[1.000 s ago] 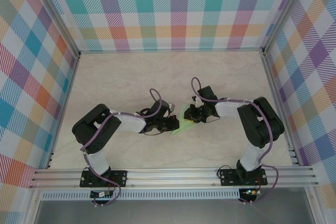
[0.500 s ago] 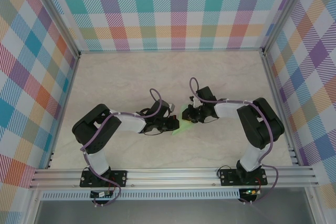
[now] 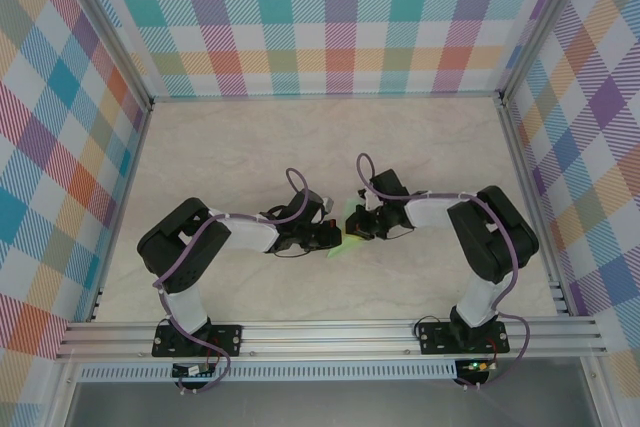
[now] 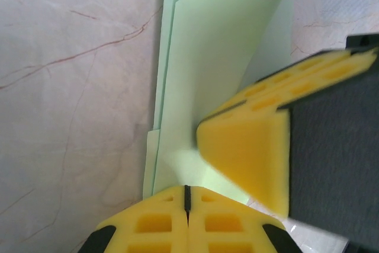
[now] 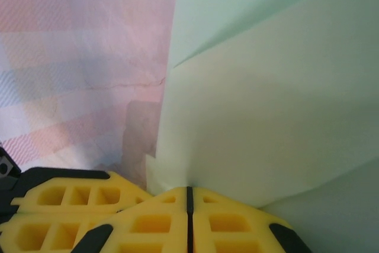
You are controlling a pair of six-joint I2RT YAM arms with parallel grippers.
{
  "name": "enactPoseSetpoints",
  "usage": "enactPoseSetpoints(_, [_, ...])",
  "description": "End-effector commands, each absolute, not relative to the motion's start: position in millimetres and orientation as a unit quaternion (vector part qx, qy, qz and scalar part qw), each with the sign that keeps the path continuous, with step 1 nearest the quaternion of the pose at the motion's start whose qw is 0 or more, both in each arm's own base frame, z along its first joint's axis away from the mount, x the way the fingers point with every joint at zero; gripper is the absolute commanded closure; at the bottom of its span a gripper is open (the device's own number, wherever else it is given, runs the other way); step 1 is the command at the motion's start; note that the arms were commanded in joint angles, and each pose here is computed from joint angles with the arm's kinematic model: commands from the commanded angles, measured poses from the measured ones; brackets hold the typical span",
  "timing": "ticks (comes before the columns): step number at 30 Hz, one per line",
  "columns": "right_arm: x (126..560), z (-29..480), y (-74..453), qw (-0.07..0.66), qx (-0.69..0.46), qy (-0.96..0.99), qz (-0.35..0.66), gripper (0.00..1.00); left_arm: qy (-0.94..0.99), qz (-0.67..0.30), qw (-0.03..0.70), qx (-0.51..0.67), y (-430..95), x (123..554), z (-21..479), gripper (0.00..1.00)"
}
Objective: Fold a paper plane with a square sheet of paper (pick it up from the middle)
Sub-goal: Fourth fold the wing at the center of the table.
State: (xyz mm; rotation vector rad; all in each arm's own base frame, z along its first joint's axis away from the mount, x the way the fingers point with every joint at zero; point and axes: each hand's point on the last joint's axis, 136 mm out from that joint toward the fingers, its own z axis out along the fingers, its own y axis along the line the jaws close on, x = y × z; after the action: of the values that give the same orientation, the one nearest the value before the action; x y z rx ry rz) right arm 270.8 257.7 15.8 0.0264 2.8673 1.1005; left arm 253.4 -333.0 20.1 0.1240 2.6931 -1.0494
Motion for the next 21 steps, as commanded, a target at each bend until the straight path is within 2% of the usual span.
enactPoseSetpoints(1, [293, 0, 232, 0.06, 0.024, 0.95, 0.307, 0.92, 0.958, -0.281, 0.053, 0.036, -299, 223, -22, 1.0])
enactPoseSetpoints(21, [350, 0, 183, 0.1, 0.086, 0.94, 0.314, 0.91, 0.96, -0.276, 0.04, 0.04, -297, 217, -27, 1.0])
